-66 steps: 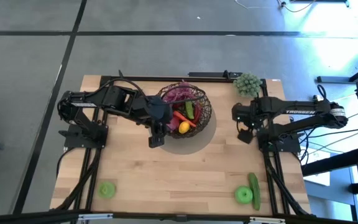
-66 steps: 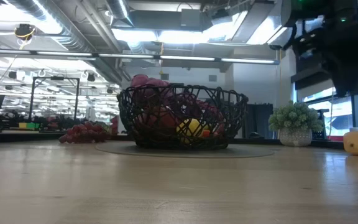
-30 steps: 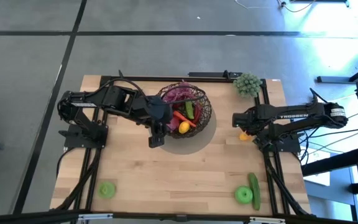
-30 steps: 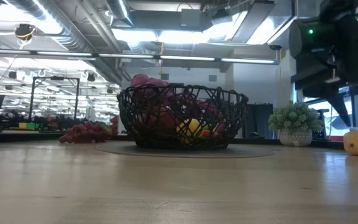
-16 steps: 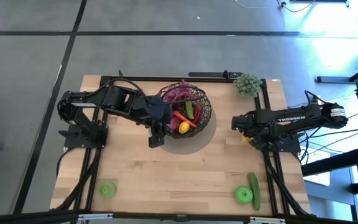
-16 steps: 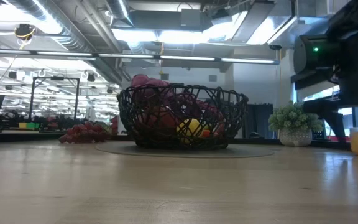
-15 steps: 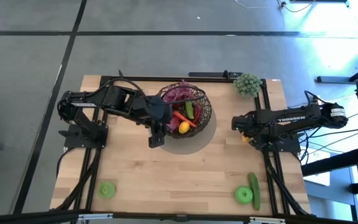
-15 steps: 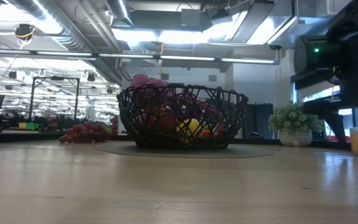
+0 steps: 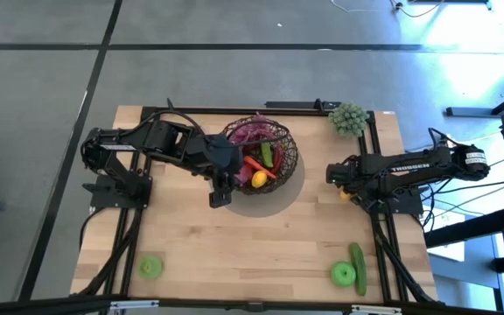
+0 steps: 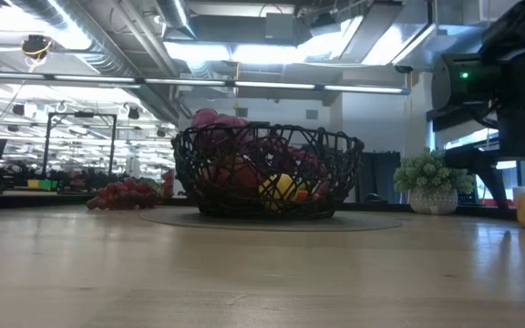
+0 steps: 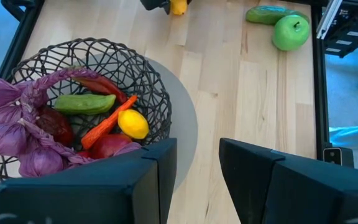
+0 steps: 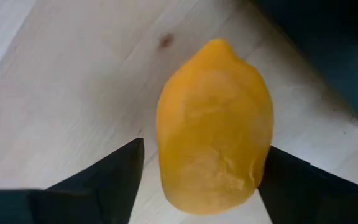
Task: Build produce basket
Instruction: Put the lemon into the wire basket
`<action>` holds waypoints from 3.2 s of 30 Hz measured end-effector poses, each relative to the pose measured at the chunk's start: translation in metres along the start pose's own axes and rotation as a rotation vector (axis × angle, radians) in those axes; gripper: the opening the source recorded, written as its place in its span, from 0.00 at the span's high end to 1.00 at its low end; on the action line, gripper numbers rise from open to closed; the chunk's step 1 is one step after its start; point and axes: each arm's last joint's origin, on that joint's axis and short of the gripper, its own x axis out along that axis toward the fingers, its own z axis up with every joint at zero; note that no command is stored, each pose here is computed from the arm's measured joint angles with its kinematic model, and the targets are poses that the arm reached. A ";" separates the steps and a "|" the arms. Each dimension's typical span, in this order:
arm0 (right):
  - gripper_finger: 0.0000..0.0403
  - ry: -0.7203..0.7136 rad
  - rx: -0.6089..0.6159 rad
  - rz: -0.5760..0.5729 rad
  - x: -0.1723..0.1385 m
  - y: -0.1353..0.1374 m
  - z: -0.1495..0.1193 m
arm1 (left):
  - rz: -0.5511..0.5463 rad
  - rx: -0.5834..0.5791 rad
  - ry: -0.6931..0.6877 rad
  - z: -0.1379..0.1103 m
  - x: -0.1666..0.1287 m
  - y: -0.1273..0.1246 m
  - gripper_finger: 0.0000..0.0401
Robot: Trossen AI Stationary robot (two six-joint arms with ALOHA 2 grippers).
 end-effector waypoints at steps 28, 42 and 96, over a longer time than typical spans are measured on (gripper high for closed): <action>0.52 0.168 -0.540 0.273 -0.005 0.021 -0.021 | 0.000 0.000 0.000 0.000 0.000 0.000 0.73; 0.53 0.222 -0.731 0.376 -0.009 0.024 -0.033 | 0.000 0.000 0.000 0.000 0.000 0.000 0.73; 0.57 -0.045 -1.433 0.710 -0.159 0.090 -0.101 | 0.000 -0.001 0.000 0.000 0.000 0.000 0.73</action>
